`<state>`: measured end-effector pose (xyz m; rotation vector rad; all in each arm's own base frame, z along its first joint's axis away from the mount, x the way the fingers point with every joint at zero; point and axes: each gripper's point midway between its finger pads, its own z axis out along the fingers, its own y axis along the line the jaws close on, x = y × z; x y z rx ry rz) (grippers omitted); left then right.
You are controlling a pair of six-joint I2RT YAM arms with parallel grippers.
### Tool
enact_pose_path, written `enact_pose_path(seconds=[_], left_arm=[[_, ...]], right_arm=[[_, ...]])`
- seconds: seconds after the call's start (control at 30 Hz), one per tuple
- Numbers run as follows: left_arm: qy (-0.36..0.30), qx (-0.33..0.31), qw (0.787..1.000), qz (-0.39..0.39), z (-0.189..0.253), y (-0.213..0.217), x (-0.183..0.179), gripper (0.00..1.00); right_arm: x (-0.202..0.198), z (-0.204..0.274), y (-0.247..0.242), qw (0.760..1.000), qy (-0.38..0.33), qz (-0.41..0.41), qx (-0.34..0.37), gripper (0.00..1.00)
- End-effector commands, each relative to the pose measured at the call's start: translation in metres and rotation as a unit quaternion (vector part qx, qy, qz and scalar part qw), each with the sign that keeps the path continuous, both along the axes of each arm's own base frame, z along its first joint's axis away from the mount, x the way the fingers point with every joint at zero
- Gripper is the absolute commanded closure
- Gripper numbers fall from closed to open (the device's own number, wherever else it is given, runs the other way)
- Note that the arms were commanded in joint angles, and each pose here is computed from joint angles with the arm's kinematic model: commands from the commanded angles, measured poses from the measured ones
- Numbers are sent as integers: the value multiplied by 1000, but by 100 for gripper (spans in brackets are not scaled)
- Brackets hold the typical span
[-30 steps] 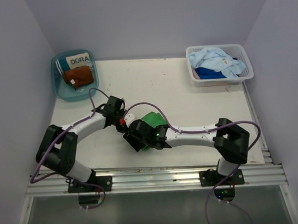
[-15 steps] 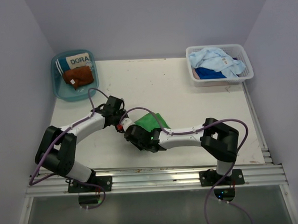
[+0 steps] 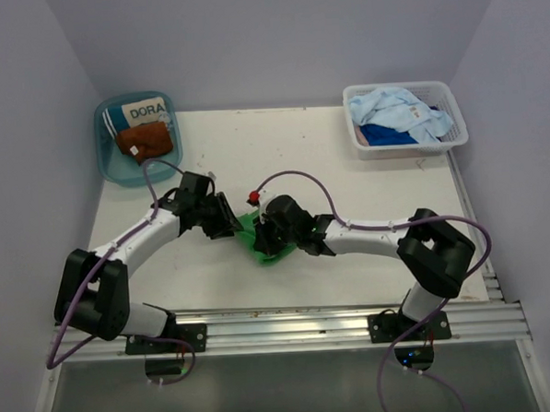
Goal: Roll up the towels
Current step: Roll the towel
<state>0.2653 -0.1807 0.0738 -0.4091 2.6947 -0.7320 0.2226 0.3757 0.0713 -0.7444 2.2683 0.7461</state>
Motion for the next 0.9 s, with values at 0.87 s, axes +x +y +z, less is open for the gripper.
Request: enact_pose_path(seconds=[0.87], left_arm=[[-90,-73,992,-48,41,-16,1,57]], right_arm=[[-6,-19,-19,940,284,-29,185,100]])
